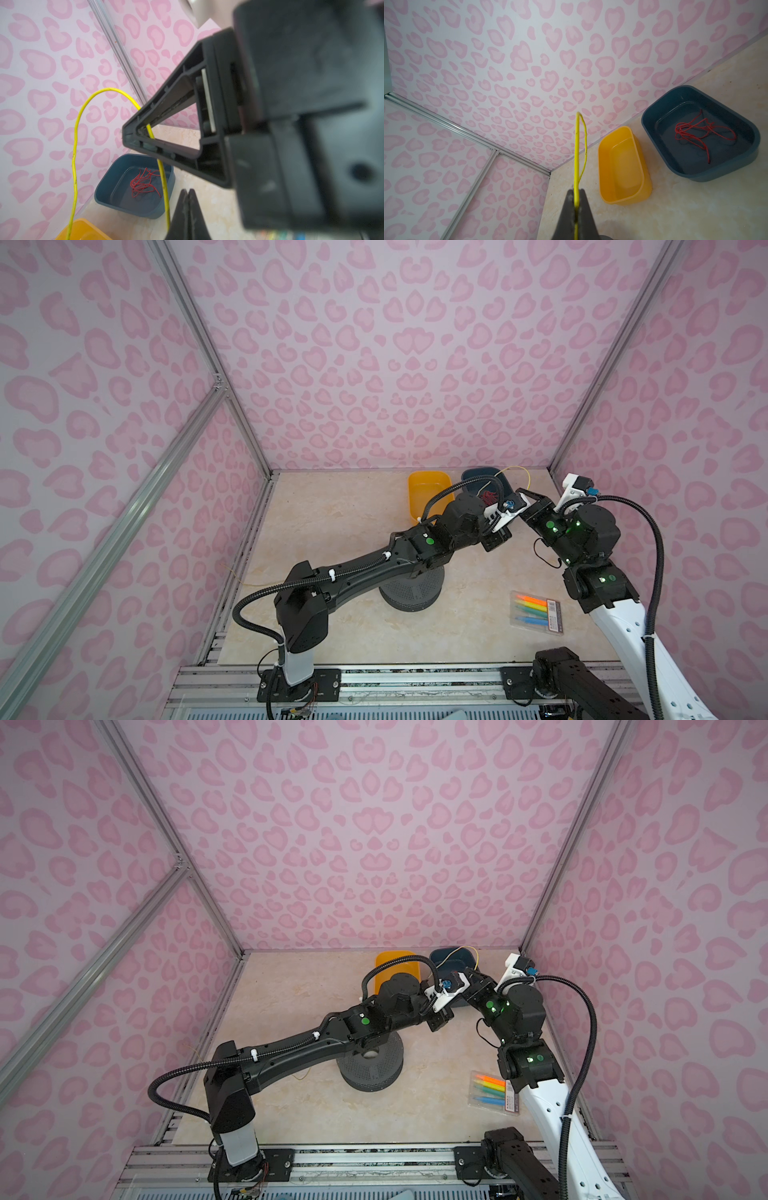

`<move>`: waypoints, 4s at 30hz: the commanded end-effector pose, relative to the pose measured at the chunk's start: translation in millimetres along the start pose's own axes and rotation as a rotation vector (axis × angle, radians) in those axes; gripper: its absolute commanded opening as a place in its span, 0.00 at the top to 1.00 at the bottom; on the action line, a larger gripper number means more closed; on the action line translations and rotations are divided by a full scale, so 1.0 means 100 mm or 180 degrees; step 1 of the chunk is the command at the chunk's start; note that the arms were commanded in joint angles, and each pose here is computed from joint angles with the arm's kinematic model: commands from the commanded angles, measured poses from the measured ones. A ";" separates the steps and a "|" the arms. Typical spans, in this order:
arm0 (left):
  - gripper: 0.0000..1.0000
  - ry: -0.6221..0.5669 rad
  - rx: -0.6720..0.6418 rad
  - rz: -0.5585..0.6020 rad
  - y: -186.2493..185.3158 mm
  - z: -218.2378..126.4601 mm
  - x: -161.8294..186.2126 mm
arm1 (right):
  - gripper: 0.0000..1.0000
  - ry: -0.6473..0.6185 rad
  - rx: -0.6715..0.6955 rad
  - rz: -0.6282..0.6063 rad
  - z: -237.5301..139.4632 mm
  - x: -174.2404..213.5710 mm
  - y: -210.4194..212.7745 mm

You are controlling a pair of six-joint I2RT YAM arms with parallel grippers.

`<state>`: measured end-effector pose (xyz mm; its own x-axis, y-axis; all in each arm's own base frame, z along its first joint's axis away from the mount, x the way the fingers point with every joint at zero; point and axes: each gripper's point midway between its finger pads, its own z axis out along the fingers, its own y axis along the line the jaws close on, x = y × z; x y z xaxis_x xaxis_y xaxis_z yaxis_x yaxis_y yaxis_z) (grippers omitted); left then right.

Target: Wrap the cables

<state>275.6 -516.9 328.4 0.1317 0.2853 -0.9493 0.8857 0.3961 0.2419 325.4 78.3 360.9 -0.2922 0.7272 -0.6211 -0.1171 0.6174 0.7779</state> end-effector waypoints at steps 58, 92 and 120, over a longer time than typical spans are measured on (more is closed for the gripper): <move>0.97 0.1145 -0.0683 0.1699 0.23 -0.70 1.18 | 0.48 0.1135 0.0232 -0.0995 0.21 0.41 -0.12; 0.96 0.1968 -0.0777 0.2959 0.05 -1.12 1.75 | 0.34 0.2478 0.0891 -0.3471 0.84 1.67 -0.36; 0.96 0.1990 -0.0963 0.2756 0.10 -1.17 1.80 | 1.00 0.1733 0.1202 -0.2593 1.13 1.08 -0.55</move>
<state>253.9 -360.9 174.8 0.3494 0.9256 -0.1455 0.4547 -0.0317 0.8901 396.3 160.1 227.6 -0.6918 -0.2102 -0.6908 -0.2505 0.9671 -0.0435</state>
